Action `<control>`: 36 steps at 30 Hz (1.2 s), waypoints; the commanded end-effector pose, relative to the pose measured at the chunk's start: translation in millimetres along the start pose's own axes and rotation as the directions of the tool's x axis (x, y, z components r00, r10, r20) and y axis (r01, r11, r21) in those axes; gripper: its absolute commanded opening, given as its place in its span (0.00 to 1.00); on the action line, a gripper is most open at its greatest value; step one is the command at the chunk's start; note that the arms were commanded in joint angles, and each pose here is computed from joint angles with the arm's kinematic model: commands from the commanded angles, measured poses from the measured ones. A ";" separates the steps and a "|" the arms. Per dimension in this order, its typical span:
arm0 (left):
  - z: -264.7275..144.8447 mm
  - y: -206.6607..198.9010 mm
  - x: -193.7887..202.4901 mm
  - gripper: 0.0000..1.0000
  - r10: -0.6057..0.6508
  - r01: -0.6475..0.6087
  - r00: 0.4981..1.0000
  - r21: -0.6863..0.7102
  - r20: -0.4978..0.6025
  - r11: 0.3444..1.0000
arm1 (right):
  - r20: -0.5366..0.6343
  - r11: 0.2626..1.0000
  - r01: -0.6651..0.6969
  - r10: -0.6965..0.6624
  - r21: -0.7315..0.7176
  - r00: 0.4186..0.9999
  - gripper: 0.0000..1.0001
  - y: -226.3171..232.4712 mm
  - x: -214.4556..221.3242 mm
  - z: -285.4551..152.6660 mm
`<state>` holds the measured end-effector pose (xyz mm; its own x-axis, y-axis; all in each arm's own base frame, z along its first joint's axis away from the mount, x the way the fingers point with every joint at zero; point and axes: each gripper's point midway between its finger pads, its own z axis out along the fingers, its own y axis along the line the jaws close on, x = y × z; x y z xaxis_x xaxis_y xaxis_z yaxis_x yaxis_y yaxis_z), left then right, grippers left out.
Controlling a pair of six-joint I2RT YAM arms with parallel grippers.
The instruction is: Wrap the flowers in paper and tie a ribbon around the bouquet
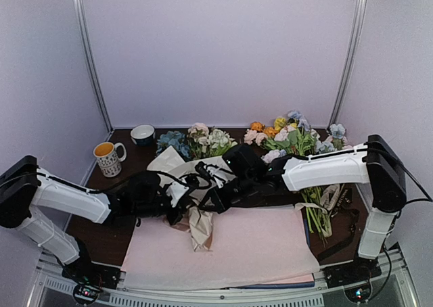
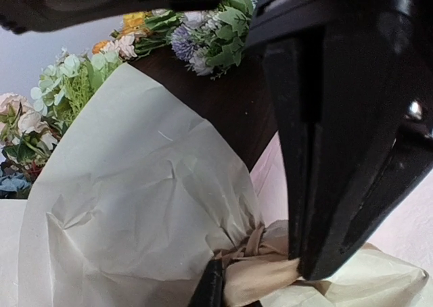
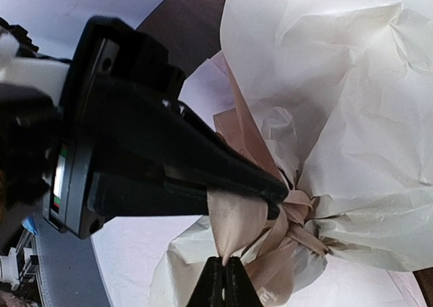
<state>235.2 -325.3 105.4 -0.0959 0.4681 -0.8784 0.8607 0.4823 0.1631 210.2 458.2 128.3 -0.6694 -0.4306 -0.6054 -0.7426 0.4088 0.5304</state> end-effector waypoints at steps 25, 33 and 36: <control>2.3 23.7 -9.9 0.00 -0.068 0.078 0.994 -0.124 0.088 0.989 | -0.038 0.998 -0.041 0.040 -0.048 0.999 0.19 -45.2 -33.5 14.5; 6.3 23.1 -4.8 0.00 -0.079 0.088 0.994 -0.123 0.077 0.988 | -0.072 0.993 -0.057 0.050 -0.101 0.996 0.20 -42.7 -22.0 23.5; 7.4 23.3 -3.9 0.00 -0.079 0.087 0.994 -0.123 0.071 0.989 | -0.061 0.986 -0.069 0.061 -0.153 0.996 0.20 -35.3 -23.0 24.7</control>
<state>252.6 -319.8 101.6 -0.1392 0.4142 -0.8995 0.7969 0.5861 0.1466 257.4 462.3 99.3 -0.7191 -0.4651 -0.5163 -0.6892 0.3828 0.6151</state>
